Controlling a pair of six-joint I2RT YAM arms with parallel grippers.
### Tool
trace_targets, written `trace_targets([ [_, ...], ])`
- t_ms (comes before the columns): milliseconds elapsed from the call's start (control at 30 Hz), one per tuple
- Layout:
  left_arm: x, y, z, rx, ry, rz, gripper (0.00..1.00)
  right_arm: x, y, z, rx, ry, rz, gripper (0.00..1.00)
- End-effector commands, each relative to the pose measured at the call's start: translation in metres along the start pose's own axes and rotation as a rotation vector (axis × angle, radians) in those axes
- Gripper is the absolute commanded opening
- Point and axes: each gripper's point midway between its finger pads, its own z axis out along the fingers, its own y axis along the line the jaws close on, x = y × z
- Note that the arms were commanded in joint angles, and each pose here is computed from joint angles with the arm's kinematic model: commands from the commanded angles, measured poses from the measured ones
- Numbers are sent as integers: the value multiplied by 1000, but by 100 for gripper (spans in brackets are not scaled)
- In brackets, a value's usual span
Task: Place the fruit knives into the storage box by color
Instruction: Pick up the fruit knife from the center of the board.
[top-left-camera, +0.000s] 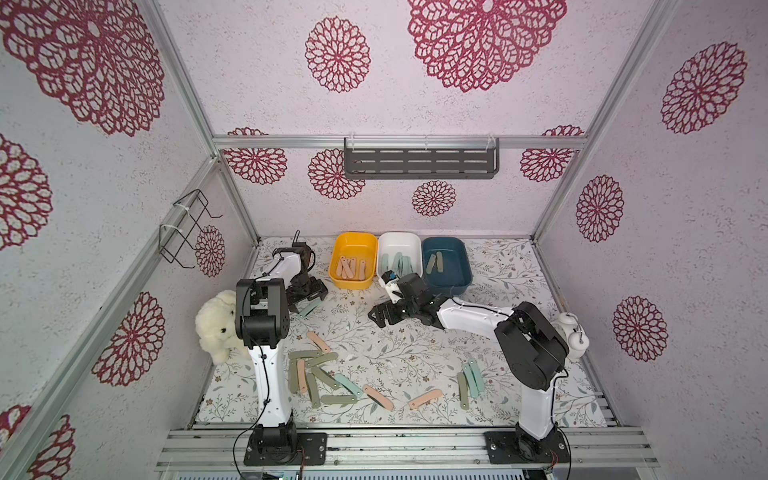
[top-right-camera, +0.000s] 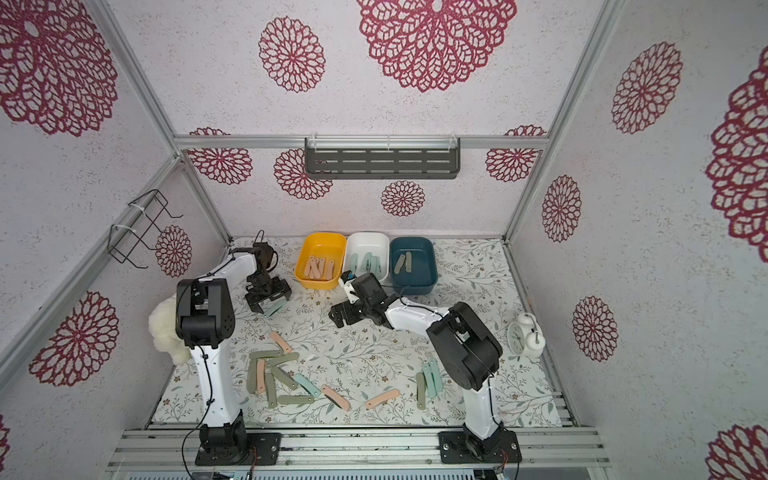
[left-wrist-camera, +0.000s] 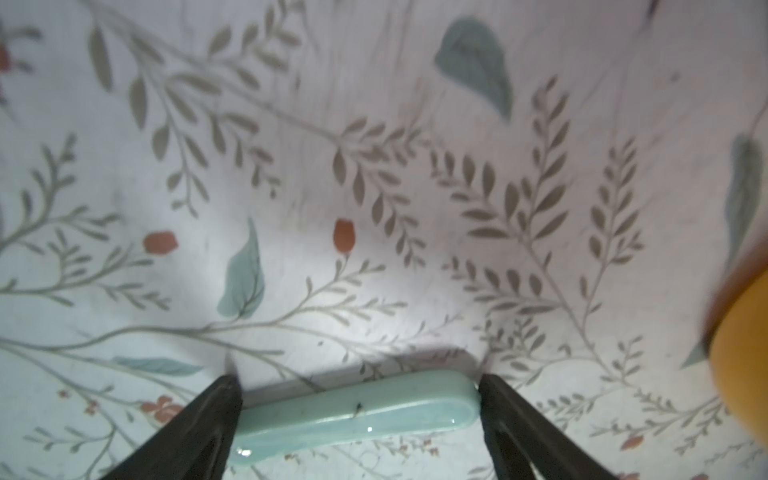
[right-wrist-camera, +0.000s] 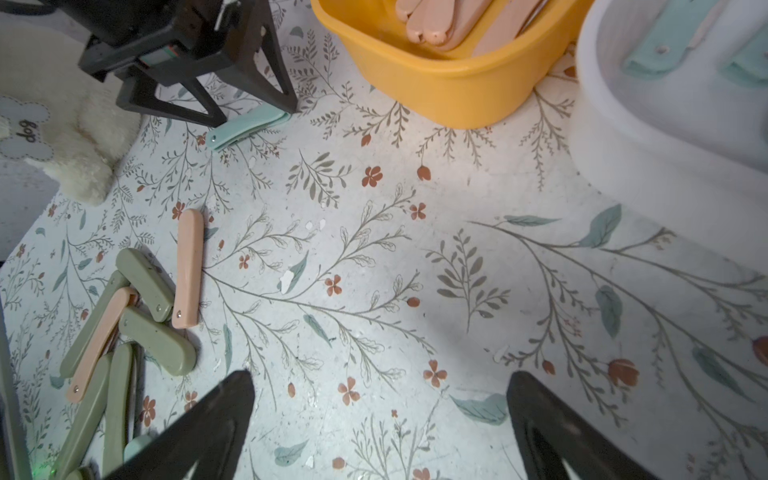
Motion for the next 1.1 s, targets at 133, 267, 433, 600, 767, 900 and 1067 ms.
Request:
trace_targets([
  [133,21,-25,-9,50,-21,47,92,-21,9,-25,-11,-67,-14,99],
  [267,41,-24,-4,44,-5,60,93,-19,8,-27,-7,-67,-10,99],
  [433,45,-13,0,10,-8,52,81,-17,8,-29,-11,-70,-5,99],
  [600,36,-21,-1,3,-35,63,64,-15,8,-28,-11,-71,3,99],
  [767,22,-27,2,-9,-49,85,47,-15,7,-27,-11,-70,7,99],
  [900,17,-30,8,-19,-49,99,48,-14,7,-26,-9,-63,10,99],
  [1067,13,-21,16,-65,-48,116,49,-14,7,-24,-9,-61,12,99],
])
